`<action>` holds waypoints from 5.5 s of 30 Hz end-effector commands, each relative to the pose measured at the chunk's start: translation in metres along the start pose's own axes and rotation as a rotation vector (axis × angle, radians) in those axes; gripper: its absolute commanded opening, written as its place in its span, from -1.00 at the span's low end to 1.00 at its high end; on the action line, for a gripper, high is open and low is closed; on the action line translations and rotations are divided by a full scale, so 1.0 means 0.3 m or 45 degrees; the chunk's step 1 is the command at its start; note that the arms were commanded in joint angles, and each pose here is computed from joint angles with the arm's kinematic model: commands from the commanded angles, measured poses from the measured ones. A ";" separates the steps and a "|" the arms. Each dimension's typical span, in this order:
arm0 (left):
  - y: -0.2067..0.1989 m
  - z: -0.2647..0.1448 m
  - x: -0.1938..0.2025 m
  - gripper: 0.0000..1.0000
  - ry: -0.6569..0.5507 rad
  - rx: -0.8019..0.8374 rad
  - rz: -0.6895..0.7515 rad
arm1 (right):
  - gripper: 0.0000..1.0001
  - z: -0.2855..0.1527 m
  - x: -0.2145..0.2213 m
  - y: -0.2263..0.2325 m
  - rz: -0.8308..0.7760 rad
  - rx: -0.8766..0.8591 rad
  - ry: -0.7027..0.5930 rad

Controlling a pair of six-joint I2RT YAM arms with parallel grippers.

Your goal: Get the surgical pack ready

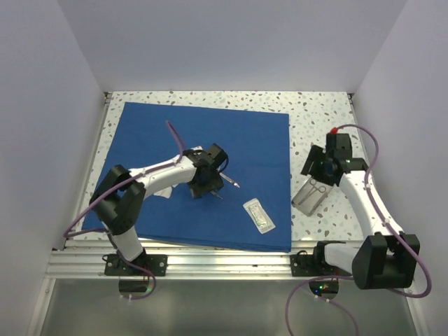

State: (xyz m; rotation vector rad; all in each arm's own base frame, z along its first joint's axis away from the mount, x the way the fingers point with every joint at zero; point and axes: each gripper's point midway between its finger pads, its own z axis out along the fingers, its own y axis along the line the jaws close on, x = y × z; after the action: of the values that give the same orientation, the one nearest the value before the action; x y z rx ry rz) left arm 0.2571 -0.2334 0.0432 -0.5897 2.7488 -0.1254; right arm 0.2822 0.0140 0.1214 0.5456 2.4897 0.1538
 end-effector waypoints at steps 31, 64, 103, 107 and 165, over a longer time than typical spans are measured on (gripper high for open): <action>-0.034 0.067 0.048 -0.11 -0.031 -0.380 -0.232 | 0.27 -0.033 0.104 0.222 -0.270 -0.305 0.019; -0.020 0.045 0.029 -1.00 -0.057 -0.392 -0.114 | 0.26 -0.037 0.124 0.274 -0.309 -0.375 0.063; -0.002 -0.211 0.107 -1.00 -0.317 0.362 0.337 | 0.55 0.040 0.671 1.017 -0.223 -0.794 0.623; -0.013 -0.224 0.108 -1.00 -0.314 0.390 0.341 | 0.43 0.047 0.698 1.036 -0.209 -0.805 0.646; -0.190 -0.073 -0.038 0.31 -0.058 0.242 0.145 | -0.03 0.144 0.070 -0.166 -0.070 0.536 0.095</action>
State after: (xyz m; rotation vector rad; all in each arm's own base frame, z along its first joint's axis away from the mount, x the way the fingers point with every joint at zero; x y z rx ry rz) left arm 0.2760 -0.2816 0.0695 -0.2871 2.6837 -0.3731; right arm 0.2636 -0.0307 0.0519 0.6737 2.6638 -0.4836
